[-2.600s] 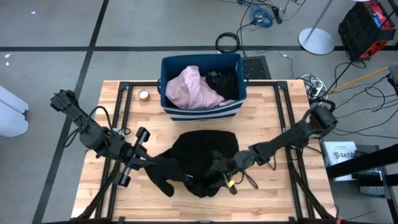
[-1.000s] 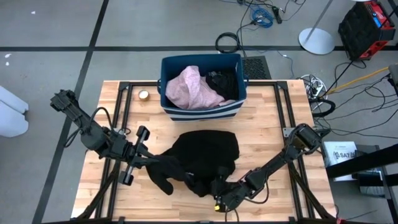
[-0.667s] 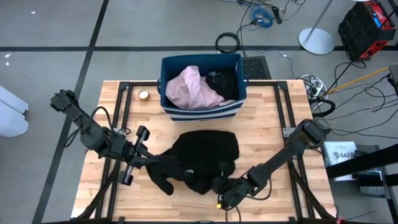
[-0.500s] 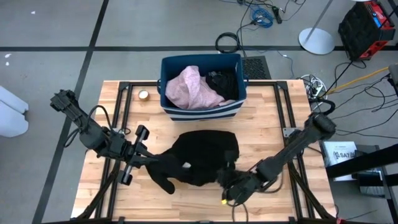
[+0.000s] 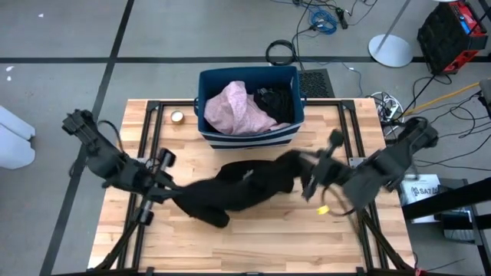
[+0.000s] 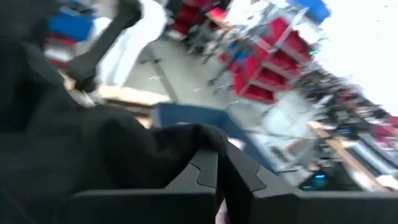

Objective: Sort clothes
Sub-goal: Fold the black sweatshirt

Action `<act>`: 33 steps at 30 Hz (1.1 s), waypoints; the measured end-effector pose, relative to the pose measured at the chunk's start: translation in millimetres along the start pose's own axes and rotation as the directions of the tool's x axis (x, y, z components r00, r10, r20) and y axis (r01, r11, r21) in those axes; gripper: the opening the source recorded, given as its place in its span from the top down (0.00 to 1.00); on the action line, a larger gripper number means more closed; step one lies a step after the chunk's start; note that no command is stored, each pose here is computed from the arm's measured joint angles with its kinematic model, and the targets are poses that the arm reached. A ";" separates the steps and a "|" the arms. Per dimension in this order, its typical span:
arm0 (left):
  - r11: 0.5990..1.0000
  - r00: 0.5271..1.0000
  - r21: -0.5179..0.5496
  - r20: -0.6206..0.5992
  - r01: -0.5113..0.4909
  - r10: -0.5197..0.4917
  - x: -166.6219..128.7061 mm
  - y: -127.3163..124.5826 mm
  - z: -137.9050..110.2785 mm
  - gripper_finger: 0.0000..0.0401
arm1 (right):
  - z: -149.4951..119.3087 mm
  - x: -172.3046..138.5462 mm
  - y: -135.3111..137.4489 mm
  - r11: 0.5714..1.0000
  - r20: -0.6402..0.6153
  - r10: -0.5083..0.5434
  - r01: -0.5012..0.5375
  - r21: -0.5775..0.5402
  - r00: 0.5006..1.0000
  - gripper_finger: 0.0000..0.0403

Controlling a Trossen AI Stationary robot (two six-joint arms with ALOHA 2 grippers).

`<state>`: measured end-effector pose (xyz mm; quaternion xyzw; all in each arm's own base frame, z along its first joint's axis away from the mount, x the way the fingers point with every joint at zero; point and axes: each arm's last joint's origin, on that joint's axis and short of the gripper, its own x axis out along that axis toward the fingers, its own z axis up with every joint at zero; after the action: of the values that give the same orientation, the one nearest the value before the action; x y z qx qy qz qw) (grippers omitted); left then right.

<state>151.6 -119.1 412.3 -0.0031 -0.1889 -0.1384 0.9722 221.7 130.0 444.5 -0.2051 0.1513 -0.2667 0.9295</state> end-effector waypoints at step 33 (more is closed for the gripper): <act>0.962 0.958 0.179 0.236 -0.205 0.160 -27.8 63.0 160.4 0.99 | 57.9 46.9 -141.7 0.977 0.648 0.060 -0.178 0.119 0.760 1.00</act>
<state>85.2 -41.6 554.0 0.0625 -0.3071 -0.0266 0.9492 220.9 11.6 552.3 -0.1917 -0.1856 -0.1331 0.9545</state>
